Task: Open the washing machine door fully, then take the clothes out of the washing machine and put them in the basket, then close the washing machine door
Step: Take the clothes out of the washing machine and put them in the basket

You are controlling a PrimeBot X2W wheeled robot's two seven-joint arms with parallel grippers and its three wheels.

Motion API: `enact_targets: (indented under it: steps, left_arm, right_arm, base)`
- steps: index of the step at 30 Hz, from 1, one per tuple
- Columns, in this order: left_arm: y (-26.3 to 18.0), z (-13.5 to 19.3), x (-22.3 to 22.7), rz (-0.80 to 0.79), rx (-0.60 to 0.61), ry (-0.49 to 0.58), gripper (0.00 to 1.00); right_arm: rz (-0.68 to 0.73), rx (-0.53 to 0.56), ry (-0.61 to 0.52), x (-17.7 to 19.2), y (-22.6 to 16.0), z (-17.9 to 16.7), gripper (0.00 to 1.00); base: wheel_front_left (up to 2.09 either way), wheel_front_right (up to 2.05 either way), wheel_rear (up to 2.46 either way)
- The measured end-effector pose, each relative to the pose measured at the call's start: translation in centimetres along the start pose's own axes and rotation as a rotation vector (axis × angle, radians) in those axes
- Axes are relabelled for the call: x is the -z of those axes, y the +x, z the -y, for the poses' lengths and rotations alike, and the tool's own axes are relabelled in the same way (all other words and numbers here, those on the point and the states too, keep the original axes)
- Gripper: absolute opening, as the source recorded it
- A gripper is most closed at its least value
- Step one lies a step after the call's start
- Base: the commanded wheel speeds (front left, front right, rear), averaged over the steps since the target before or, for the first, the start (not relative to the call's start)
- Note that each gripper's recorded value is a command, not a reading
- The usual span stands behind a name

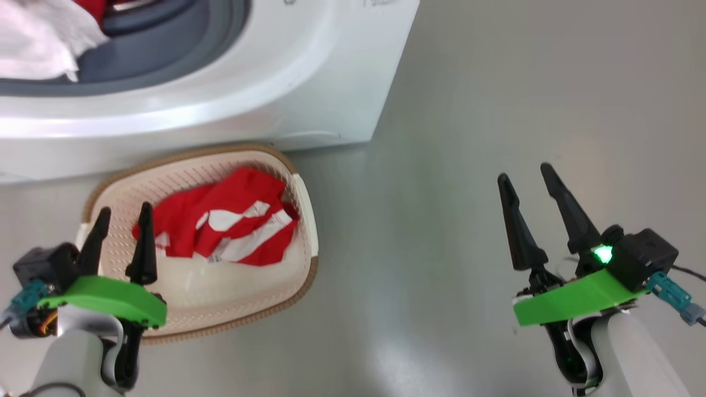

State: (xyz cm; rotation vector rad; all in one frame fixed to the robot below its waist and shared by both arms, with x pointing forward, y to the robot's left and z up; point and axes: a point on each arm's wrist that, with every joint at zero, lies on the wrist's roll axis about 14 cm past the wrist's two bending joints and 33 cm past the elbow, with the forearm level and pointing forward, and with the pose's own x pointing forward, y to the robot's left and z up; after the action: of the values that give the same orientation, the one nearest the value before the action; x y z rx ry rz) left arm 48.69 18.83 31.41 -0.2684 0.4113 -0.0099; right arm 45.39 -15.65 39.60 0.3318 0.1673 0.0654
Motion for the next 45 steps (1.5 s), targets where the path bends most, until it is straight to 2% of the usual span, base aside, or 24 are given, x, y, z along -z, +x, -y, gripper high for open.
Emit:
enact_targets:
  steps: [11,16,31,45]
  left_arm:
    - [-5.3,0.9,-7.0,0.213,0.017,0.029,1.0]
    - [-7.9,0.8,-8.7,0.274,0.013,0.049,1.0]
    - [-14.9,0.6,-9.3,0.356,-0.013,0.062,1.0]
    - [-15.3,0.6,-8.7,0.346,-0.019,0.066,1.0]
  right_arm:
    - [0.046,-0.008,-0.003,-2.5,-3.3,-1.1,1.0]
    - [0.054,-0.012,-0.009,-3.0,-4.9,-1.4,1.0]
    - [0.069,0.01,-0.006,-3.5,-8.9,-1.2,1.0]
    - [0.054,0.013,-0.004,-3.0,-8.8,-1.1,1.0]
  base:
    - [0.0,0.0,0.0]
    - [0.0,0.0,0.0]
    - [0.0,0.0,0.0]
    - [0.0,0.0,0.0]
